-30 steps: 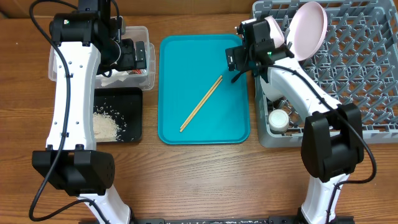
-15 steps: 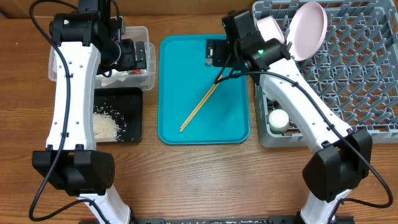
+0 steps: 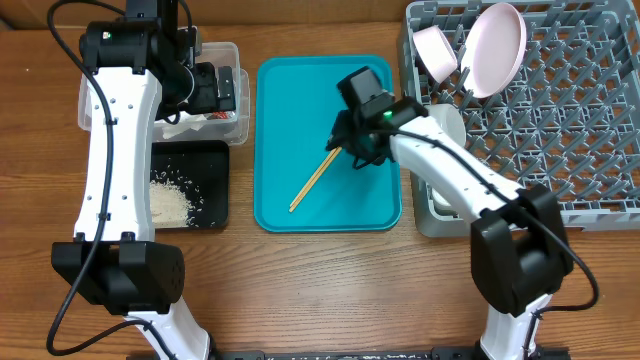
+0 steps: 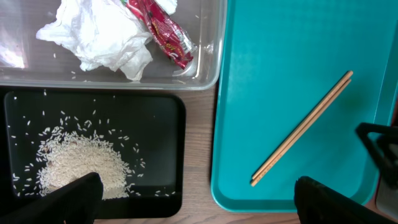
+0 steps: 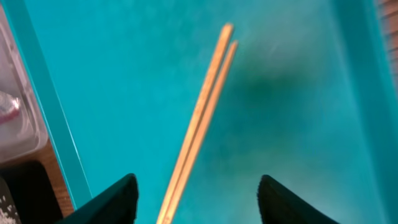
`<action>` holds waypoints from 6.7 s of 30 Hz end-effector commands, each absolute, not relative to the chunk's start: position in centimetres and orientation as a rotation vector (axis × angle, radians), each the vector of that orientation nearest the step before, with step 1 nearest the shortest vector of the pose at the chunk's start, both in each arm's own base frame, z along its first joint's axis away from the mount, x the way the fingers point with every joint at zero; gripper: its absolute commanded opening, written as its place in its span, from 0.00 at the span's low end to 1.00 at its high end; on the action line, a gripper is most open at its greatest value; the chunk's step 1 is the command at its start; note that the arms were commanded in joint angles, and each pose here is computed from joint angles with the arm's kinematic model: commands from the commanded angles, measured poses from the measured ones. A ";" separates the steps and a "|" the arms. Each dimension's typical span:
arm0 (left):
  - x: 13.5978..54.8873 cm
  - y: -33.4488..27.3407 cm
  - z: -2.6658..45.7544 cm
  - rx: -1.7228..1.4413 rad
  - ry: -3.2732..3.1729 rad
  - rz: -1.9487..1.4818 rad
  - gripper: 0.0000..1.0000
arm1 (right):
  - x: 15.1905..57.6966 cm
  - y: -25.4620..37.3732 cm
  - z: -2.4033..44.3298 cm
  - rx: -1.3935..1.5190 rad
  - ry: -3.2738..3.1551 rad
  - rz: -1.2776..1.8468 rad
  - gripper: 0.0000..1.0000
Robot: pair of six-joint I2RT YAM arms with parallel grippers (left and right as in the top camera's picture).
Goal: Sort waste into correct bins and load items into the dishwasher
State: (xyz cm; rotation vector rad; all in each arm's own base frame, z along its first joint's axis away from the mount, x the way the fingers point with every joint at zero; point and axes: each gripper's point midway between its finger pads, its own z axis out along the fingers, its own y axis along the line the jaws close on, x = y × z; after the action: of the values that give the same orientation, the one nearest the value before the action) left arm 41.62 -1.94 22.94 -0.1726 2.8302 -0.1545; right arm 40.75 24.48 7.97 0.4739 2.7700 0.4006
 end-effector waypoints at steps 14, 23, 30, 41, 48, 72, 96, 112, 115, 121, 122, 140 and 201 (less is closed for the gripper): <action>41.7 -2.0 23.5 -0.139 2.813 -0.142 1.00 | 38.9 25.9 0.9 0.479 2.901 0.286 0.50; 41.7 -2.0 23.5 -0.140 2.813 -0.142 1.00 | 39.0 26.0 0.1 0.477 2.903 0.283 0.48; 41.7 -2.0 23.5 -0.139 2.813 -0.142 1.00 | 37.3 26.6 -1.6 0.445 2.970 0.228 0.43; 41.7 -1.9 23.5 -0.142 2.813 -0.142 1.00 | 38.4 27.2 -1.8 0.388 2.968 0.188 0.47; 41.7 -1.9 23.5 -0.142 2.813 -0.142 1.00 | 37.3 27.1 -3.4 0.387 3.026 0.157 0.46; 41.7 -1.9 23.5 -0.143 2.813 -0.142 1.00 | 37.2 26.1 -3.4 0.395 3.062 0.139 0.10; 41.7 -1.8 23.5 -0.145 2.813 -0.141 1.00 | 39.1 24.5 -0.8 0.161 3.044 0.031 0.44; 41.7 -1.8 23.5 -0.145 2.813 -0.141 1.00 | 42.3 23.5 2.8 0.170 2.931 -0.049 0.50; 41.7 -1.8 23.5 -0.145 2.813 -0.141 1.00 | 42.4 23.5 2.9 0.172 2.929 -0.046 0.51; 41.7 -1.8 23.5 -0.145 2.813 -0.141 1.00 | 42.3 22.9 3.0 0.252 2.933 -0.051 0.51; 41.7 -1.8 23.5 -0.145 2.813 -0.141 1.00 | 42.3 22.8 2.9 0.266 2.933 -0.054 0.51; 41.7 -1.8 23.5 -0.145 2.813 -0.141 1.00 | 41.7 22.5 1.5 0.352 2.936 -0.058 0.51; 41.7 -1.9 23.5 -0.144 2.813 -0.142 1.00 | 44.4 7.2 27.5 -0.357 2.691 -0.304 0.04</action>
State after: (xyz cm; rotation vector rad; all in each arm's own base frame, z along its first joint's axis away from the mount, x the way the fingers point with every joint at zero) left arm 41.62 -1.92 22.94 -0.1732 2.8302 -0.1544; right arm 44.00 11.49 27.70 -0.2956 2.6725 -0.1616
